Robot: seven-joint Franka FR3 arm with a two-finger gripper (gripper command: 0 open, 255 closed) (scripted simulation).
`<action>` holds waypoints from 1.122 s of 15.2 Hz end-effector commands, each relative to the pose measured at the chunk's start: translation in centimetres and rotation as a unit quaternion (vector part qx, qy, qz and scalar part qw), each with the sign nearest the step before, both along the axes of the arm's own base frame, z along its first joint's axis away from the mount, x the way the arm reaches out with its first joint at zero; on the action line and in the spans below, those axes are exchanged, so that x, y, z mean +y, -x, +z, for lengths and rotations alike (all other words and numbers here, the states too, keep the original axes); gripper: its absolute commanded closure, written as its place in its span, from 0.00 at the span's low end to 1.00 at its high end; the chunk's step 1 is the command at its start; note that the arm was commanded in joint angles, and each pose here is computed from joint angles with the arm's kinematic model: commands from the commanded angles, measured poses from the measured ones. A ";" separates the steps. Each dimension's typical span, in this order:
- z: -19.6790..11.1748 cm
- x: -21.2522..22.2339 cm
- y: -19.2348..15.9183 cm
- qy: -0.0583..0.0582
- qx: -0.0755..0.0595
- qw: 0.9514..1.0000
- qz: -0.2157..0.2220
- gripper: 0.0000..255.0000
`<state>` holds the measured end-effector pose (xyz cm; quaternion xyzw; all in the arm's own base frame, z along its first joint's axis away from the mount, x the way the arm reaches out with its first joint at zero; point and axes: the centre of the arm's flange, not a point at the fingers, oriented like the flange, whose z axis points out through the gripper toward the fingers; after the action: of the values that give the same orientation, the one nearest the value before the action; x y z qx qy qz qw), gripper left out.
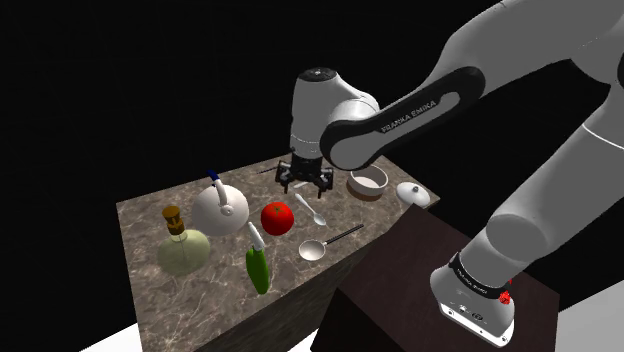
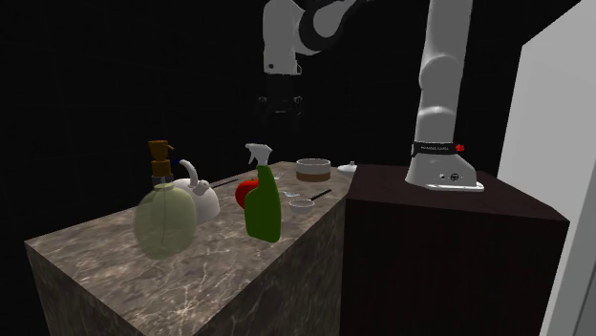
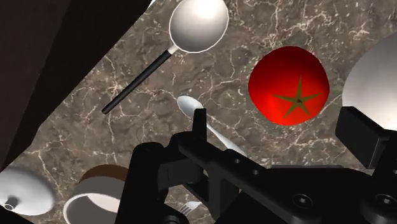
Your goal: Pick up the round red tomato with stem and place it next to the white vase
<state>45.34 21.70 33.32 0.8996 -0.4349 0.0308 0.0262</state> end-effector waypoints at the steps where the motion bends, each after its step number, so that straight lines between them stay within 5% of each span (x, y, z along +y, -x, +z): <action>1: -2.2 0.7 -1.9 0.005 -0.005 0.999 -0.045 0.00; 5: -6.0 1.4 -5.7 0.016 -0.010 0.992 -0.126 0.00; 10: -10.6 1.2 -10.6 0.031 -0.017 0.973 -0.227 0.00; 17: -13.8 0.8 -10.8 0.031 -0.017 0.973 -0.229 0.00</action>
<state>56.18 22.60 20.18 0.7745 -0.6281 0.0529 0.0527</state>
